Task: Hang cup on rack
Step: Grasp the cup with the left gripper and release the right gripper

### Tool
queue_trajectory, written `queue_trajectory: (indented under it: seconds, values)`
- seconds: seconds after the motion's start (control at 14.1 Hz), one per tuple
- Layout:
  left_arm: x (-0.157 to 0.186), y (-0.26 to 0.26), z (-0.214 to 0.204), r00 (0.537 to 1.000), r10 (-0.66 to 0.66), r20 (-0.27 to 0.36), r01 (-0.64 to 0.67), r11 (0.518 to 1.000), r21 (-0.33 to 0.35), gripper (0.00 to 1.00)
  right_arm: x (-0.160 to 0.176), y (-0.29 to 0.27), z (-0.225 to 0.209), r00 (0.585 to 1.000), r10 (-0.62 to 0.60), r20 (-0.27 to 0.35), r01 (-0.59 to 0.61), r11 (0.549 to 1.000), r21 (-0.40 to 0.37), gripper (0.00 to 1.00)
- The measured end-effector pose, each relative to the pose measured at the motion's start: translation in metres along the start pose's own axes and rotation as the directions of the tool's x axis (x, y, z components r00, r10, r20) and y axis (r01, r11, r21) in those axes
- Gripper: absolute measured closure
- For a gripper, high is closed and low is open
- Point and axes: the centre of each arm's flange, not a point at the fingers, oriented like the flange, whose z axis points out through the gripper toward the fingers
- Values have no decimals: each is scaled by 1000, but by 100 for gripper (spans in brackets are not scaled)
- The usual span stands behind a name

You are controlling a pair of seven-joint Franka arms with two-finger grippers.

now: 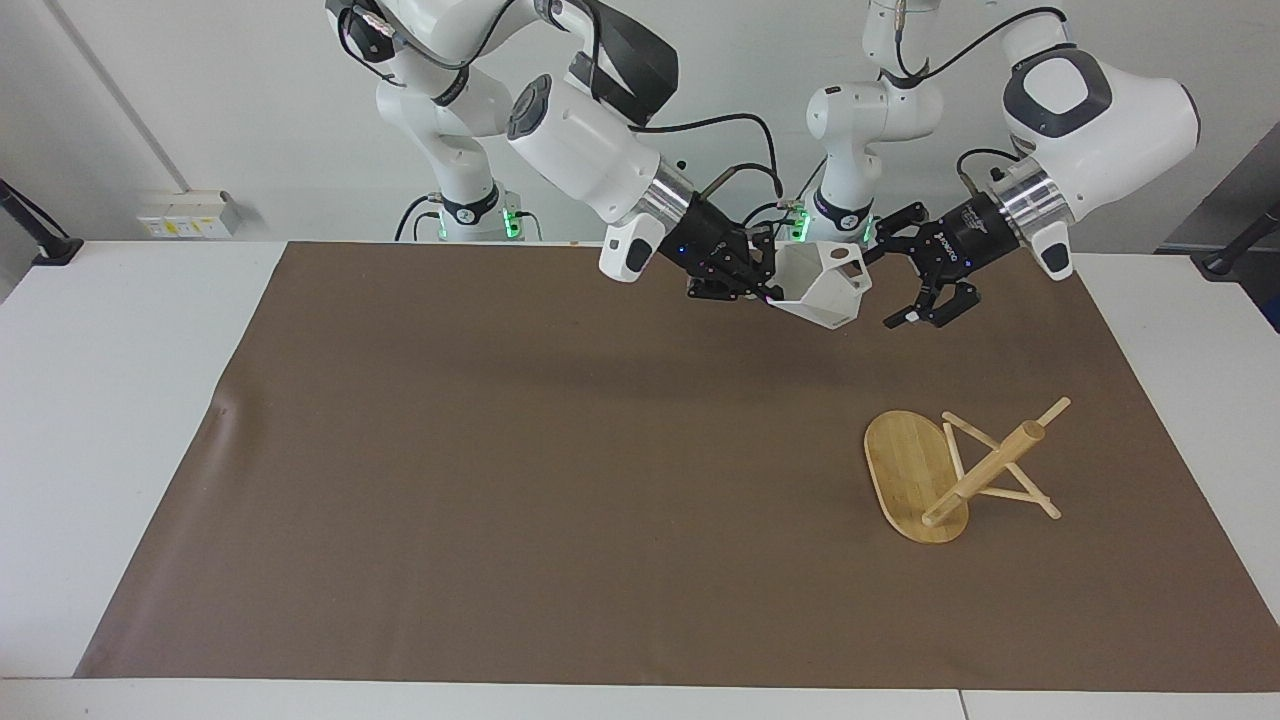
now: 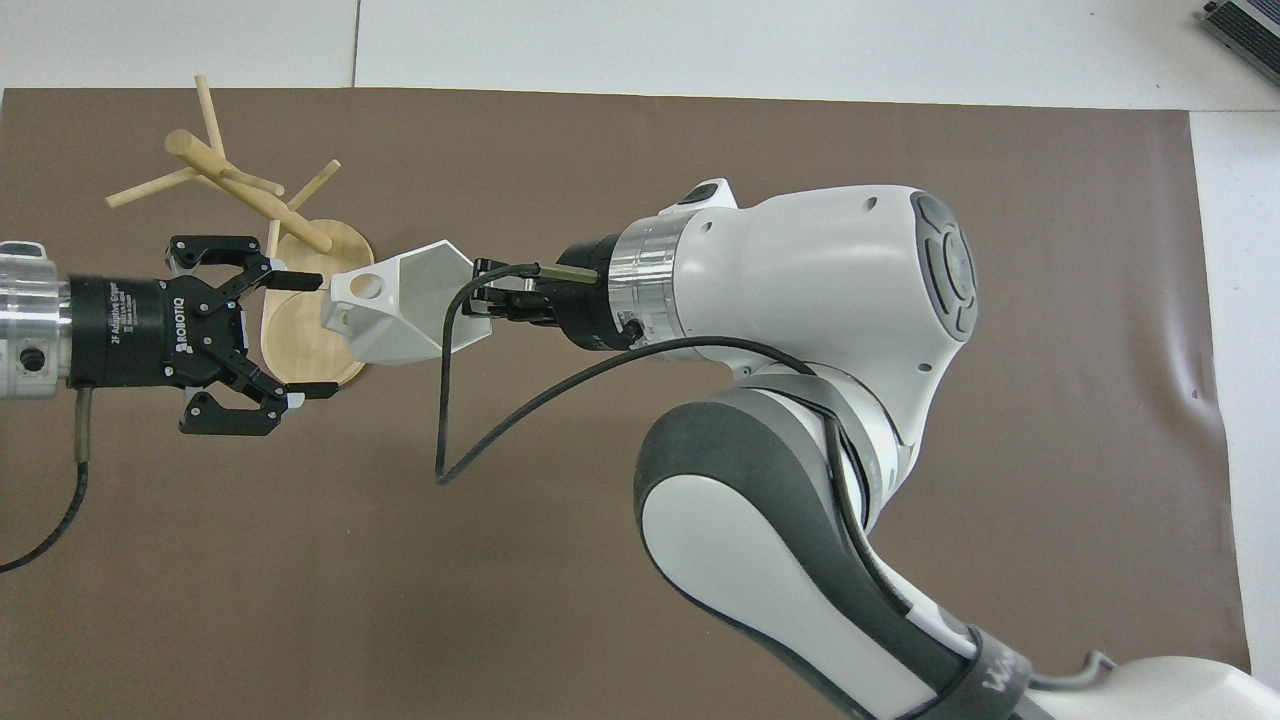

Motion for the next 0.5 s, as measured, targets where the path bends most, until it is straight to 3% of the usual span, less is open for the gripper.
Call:
queue_trajectory:
  seconds: [0.5]
  values:
    - [-15,-4,9,1000,18,25,-18,1000,4,0,-1,-4,0,1000,20,-13,-20,1000,12,96]
